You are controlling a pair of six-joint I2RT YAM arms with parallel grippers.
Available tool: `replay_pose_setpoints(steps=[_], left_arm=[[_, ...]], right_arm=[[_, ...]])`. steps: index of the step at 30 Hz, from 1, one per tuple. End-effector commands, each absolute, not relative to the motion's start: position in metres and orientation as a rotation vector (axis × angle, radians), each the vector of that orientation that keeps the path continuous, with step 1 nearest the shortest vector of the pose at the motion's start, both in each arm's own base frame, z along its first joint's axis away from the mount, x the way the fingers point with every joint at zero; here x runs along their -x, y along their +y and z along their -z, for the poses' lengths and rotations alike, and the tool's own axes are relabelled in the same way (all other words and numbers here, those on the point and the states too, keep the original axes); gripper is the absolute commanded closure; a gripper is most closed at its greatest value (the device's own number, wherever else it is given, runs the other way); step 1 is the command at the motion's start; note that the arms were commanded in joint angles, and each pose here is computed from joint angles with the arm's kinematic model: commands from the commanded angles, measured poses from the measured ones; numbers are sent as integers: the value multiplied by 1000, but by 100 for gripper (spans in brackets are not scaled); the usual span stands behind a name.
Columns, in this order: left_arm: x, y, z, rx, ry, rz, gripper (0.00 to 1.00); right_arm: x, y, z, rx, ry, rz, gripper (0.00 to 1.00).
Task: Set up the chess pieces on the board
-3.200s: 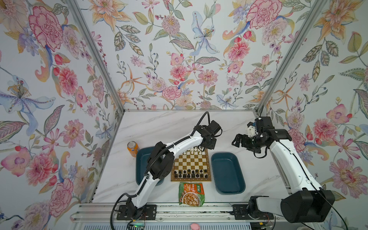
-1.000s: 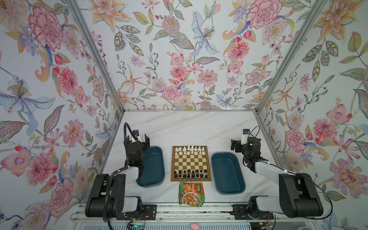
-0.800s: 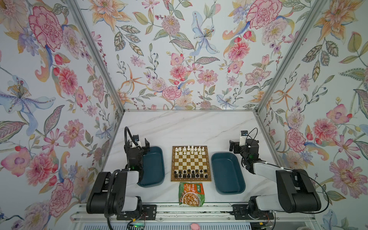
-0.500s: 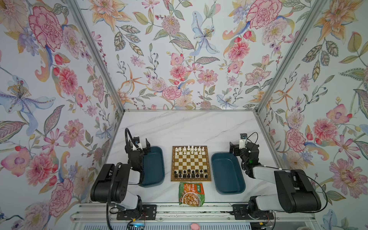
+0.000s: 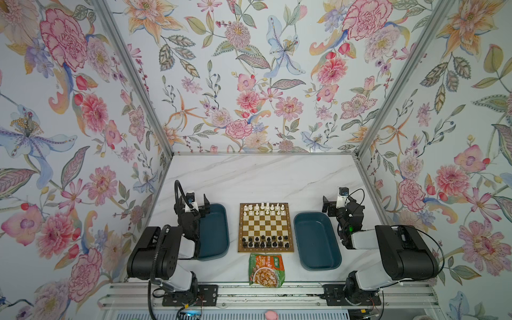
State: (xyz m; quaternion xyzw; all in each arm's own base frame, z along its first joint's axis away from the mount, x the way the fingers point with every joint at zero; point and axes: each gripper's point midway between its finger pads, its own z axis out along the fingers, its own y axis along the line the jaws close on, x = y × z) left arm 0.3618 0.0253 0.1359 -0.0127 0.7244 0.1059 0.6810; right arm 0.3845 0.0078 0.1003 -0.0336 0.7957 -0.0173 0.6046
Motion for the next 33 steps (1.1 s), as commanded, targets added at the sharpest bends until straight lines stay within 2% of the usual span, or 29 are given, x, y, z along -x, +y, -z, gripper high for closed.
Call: replay_pose_setpoints(steps=[1,5,33], left_arm=[[-365,20,-137,-14,1622,-222,1],[-375,14,-144,-50,1610,-207,1],[-367,13,-149,-13,1586,-321,1]], right_arm=[[-388,7,-106,61,1813,-5,1],[-388,4,-106,45,1813,-1,1],[-387,4,-105,41,1813,14,1]])
